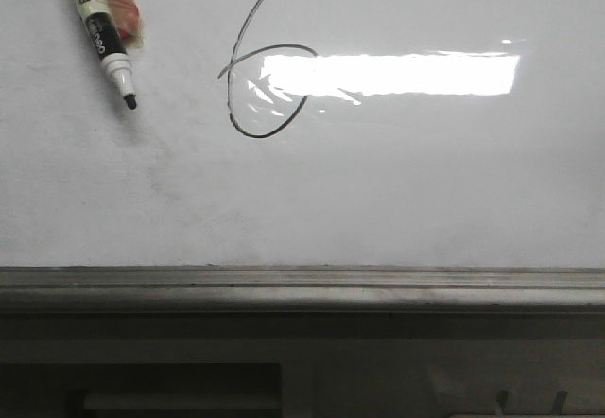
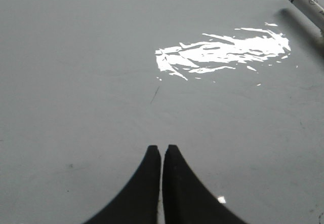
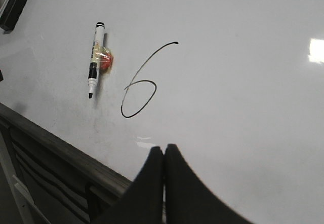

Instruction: Write number 6 on whiteboard

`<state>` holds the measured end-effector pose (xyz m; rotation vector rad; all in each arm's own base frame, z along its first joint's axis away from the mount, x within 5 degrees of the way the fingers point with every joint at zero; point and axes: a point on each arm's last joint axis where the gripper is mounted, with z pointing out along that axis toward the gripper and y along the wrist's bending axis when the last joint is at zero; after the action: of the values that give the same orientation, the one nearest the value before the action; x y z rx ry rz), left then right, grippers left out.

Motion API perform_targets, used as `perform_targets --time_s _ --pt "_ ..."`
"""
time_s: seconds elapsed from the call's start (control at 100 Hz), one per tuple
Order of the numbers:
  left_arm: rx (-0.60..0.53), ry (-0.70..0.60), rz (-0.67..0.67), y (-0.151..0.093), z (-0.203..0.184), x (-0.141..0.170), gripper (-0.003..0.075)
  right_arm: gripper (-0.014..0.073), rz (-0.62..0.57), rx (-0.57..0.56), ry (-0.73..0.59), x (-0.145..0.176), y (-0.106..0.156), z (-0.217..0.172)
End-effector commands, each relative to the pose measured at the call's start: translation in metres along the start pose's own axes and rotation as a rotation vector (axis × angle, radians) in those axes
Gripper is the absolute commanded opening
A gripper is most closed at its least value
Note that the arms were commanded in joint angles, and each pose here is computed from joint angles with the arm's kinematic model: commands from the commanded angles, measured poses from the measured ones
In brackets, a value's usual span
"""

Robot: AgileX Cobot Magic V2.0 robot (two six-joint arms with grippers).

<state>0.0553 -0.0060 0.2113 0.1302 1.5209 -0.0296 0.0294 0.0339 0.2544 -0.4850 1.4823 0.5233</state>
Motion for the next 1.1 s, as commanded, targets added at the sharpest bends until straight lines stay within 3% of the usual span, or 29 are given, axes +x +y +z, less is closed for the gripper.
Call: perform_targets --time_s 0.0,0.74,0.84,1.09 --pt "-0.013 -0.052 -0.024 0.000 -0.001 0.008 -0.0020 -0.0065 -0.005 0.049 -0.079 -0.014 -0.004 -0.001" --pt "-0.013 -0.052 -0.024 0.000 -0.001 0.008 -0.0020 -0.0065 -0.038 0.061 -0.078 -0.014 -0.005 -0.001" --pt "-0.013 -0.052 -0.024 0.000 -0.001 0.008 -0.0020 -0.0065 -0.193 0.138 -0.068 -0.014 -0.010 -0.002" --pt "-0.013 -0.052 -0.024 0.000 -0.001 0.008 -0.0020 -0.0065 -0.257 0.478 -0.011 0.008 -0.031 0.000"
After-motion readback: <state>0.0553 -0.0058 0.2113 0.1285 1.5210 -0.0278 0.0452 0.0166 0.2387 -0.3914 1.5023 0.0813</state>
